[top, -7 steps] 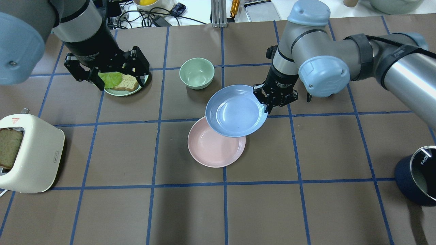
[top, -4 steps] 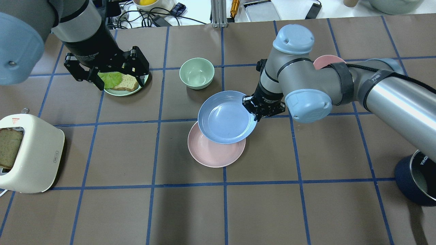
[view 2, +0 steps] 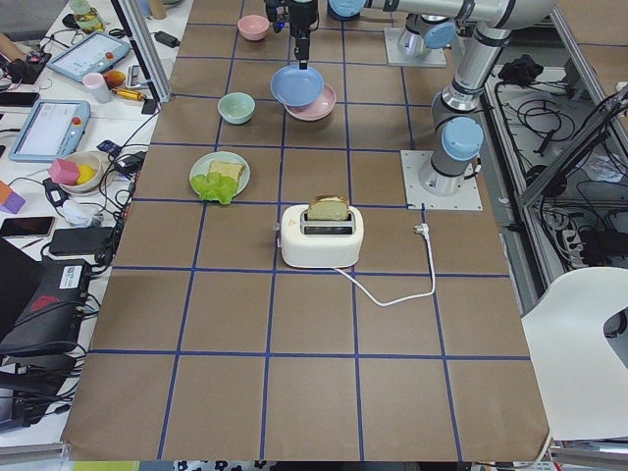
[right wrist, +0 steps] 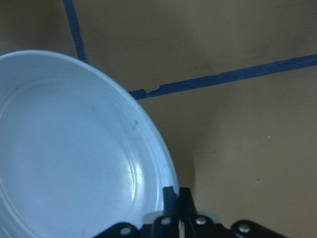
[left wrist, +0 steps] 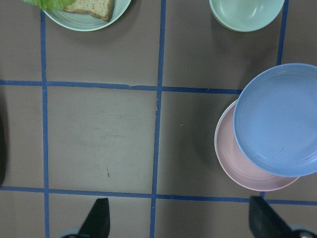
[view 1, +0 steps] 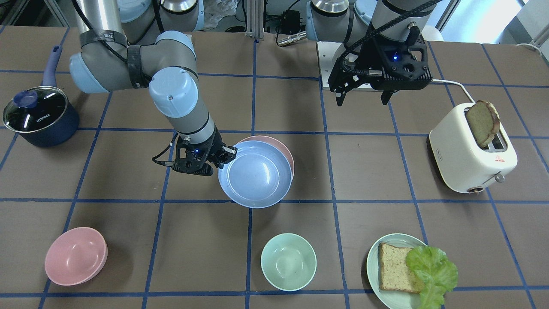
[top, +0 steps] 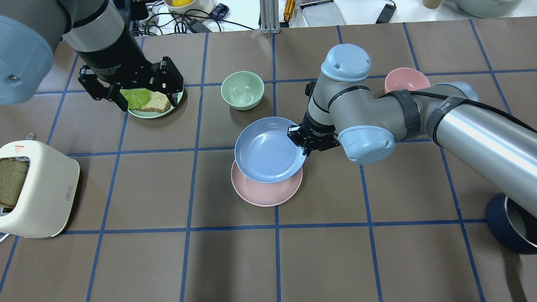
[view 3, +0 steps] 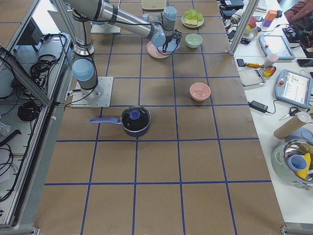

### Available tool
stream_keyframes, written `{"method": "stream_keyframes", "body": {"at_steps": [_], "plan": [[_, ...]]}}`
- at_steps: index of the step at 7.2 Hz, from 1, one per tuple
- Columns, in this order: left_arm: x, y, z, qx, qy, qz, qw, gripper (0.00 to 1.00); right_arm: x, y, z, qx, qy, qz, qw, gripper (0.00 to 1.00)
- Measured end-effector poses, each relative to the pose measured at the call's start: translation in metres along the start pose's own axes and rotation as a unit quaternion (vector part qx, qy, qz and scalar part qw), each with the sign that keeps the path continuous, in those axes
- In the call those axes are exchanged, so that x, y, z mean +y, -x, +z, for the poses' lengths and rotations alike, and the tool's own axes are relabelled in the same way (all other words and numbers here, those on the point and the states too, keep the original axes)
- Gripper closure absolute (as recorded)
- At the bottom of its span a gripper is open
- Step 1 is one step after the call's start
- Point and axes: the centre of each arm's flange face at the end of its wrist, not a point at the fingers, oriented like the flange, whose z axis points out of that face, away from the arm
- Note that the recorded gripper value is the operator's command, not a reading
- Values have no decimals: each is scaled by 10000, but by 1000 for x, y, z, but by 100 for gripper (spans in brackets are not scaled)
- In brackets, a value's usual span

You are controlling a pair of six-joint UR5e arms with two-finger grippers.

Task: Stack three plates with pink and blue
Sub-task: 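Lower the blue plate onto the pink plate and open the right gripper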

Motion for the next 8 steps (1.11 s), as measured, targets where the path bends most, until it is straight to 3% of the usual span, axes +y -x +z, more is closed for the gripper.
{"method": "stream_keyframes", "body": {"at_steps": [8], "plan": [[2,1,-3,-26,-32,-2,10000,0,18,3,20,-10,-30,23,10000,100]]}}
